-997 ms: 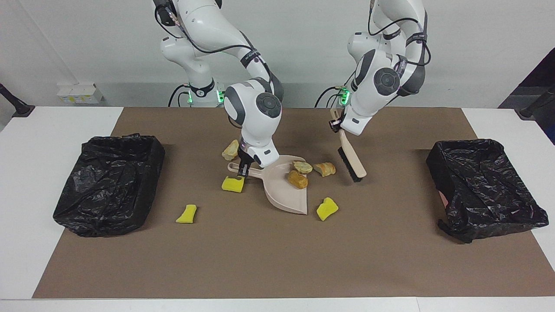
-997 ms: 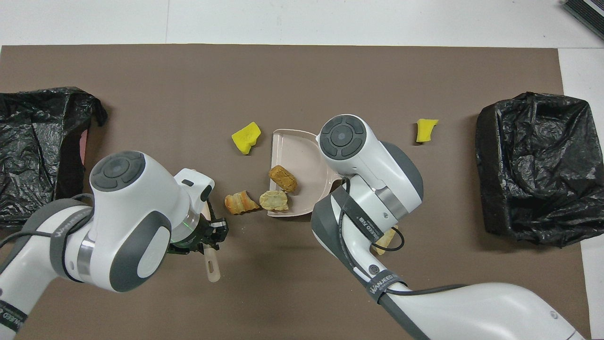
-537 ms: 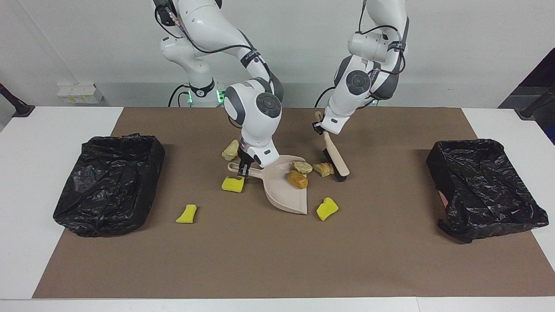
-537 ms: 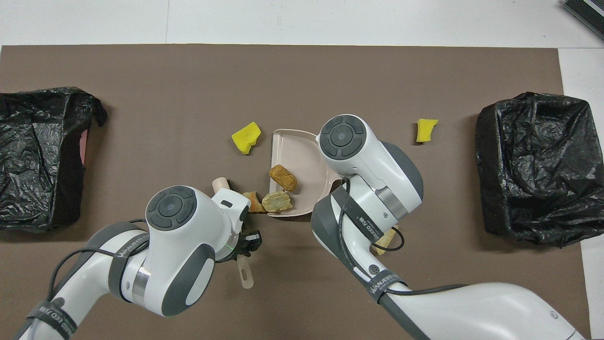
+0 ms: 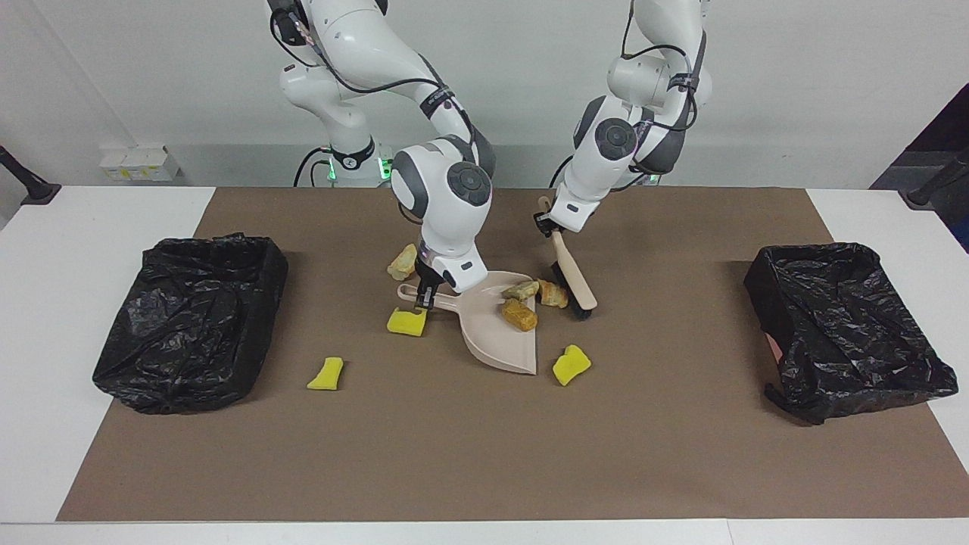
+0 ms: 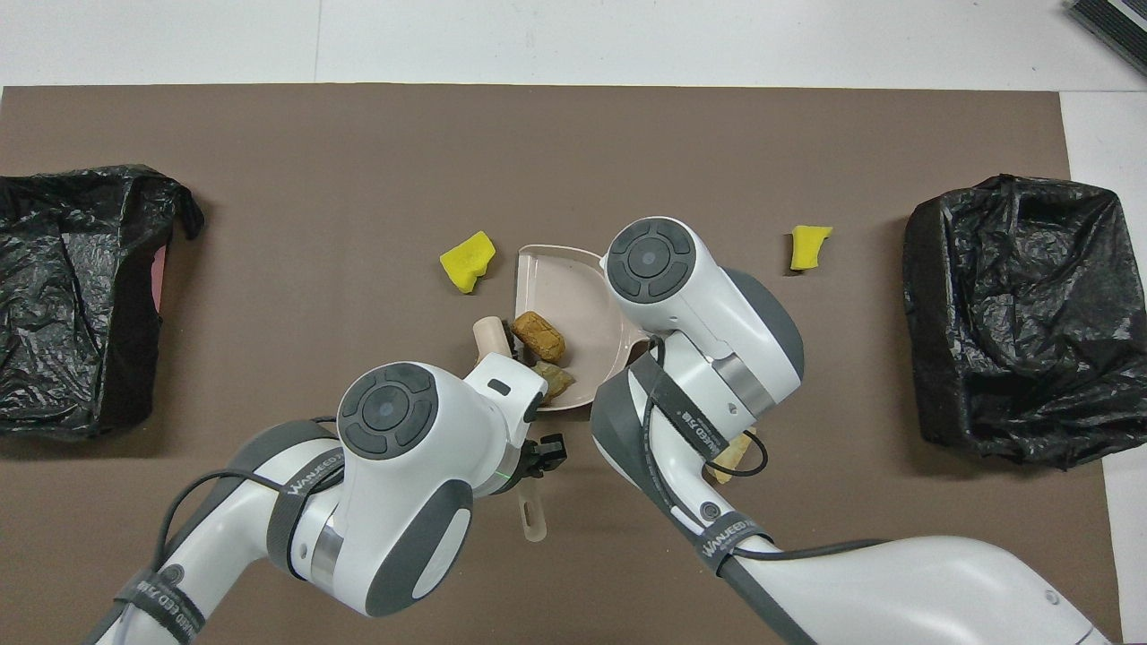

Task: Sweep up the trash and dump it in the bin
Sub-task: 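Sweep the yellow sponges toward the dustpan with the left gripper's brush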

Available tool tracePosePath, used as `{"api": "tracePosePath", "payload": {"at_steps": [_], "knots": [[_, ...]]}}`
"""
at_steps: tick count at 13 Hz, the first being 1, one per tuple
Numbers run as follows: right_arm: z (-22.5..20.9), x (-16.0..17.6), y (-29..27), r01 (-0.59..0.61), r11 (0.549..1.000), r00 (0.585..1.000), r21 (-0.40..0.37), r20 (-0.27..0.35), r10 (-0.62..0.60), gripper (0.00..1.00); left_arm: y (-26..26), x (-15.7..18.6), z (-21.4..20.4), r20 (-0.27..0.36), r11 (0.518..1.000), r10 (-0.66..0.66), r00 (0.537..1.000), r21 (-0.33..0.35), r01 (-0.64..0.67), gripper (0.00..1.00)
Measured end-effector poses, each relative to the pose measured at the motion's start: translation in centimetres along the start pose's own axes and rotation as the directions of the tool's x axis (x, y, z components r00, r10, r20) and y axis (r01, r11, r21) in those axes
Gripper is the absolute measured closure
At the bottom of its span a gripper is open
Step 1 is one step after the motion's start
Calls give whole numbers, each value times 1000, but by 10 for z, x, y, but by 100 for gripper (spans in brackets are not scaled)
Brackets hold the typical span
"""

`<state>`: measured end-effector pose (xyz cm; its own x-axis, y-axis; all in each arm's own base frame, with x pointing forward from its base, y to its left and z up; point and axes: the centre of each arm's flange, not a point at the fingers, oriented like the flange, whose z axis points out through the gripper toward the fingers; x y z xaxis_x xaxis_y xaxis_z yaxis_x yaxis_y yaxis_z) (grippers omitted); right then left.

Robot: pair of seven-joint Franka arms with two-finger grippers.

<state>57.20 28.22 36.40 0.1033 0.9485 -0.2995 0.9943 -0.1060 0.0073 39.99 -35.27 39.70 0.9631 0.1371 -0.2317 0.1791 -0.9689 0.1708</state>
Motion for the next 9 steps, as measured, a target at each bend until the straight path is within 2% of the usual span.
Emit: {"api": "tracePosePath", "payload": {"at_steps": [2,4,7,9], "knots": [[0,0,0,0,1000,1000,0,0,0,68,-3,4,-12,24,996,83,996,9,-83,74],[0,0,0,0,1000,1000,0,0,0,68,-20,25,-53,33,987,160,987,-9,-160,74],[0,0,0,0,1000,1000,1,0,0,68,-58,56,-102,-16,967,251,968,-29,-252,74],[0,0,0,0,1000,1000,1,0,0,68,-79,78,-109,-78,942,336,939,36,-334,74]]}}
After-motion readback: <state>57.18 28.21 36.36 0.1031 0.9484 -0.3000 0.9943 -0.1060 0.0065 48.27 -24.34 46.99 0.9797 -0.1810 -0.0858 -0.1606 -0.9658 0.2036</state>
